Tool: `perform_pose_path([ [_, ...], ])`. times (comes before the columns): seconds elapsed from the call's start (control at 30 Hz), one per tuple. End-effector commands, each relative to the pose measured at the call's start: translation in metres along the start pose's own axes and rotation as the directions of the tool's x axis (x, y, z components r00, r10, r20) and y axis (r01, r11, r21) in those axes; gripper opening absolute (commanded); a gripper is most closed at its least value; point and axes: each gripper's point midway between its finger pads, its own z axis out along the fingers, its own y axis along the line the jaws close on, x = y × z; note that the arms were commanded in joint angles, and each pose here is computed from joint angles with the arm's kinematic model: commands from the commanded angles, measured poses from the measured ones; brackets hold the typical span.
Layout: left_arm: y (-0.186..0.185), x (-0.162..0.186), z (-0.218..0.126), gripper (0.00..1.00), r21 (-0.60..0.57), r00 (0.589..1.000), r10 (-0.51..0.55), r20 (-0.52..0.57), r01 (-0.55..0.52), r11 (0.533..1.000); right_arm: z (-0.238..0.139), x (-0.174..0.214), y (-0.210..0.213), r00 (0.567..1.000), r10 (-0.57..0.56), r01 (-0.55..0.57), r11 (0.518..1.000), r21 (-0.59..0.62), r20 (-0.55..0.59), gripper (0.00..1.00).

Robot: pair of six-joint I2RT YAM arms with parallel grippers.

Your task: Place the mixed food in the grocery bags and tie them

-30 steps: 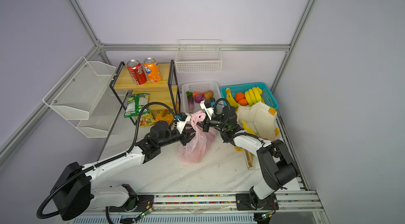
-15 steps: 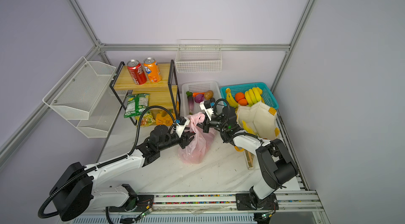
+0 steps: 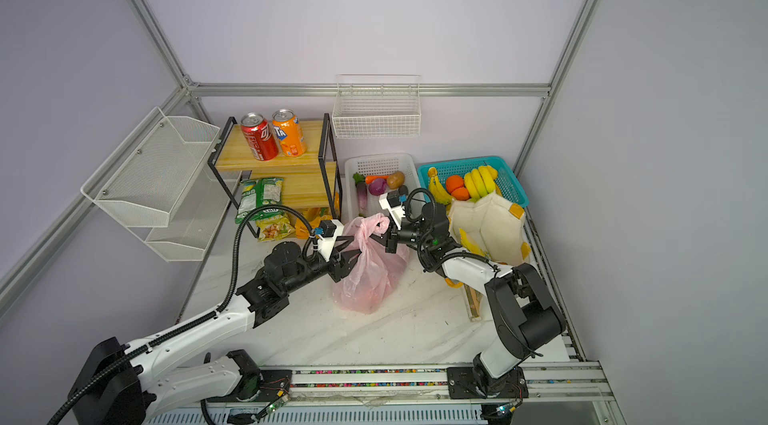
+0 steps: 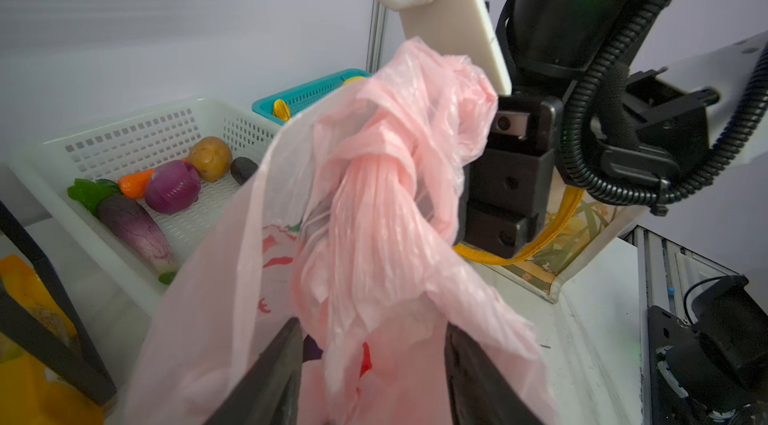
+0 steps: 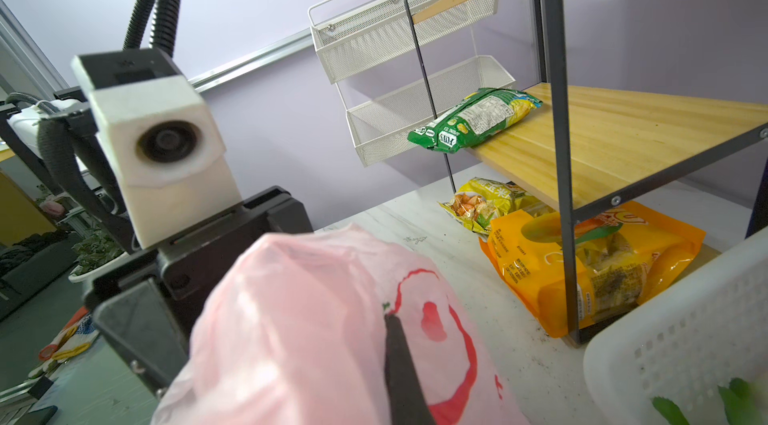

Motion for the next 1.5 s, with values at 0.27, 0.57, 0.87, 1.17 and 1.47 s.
perform_pose_path([
  [0.27,0.017,-0.053,-0.02,0.35,-0.016,0.993,-0.039,0.111,0.041,0.999,-0.001,-0.009,0.003,0.999,-0.034,0.034,0.999,0.0,0.012,0.0],
  [0.57,0.016,-0.055,0.001,0.22,0.017,0.996,-0.048,0.07,0.047,0.999,0.001,-0.006,0.002,0.999,-0.033,0.033,0.999,0.0,0.003,0.0],
  [0.87,0.007,-0.029,0.017,0.23,0.097,1.0,0.015,0.003,-0.016,0.995,0.002,-0.016,0.004,0.999,-0.011,0.011,1.0,-0.003,0.031,0.0],
  [1.17,-0.01,-0.025,0.02,0.35,0.164,0.998,0.056,0.042,-0.062,0.984,0.006,-0.02,-0.007,1.0,0.025,-0.025,0.999,0.031,0.016,0.0],
  [1.47,-0.03,-0.007,0.028,0.37,0.225,0.998,0.053,0.026,-0.057,0.973,0.012,-0.02,-0.015,1.0,0.015,-0.014,0.999,0.036,-0.011,0.0],
])
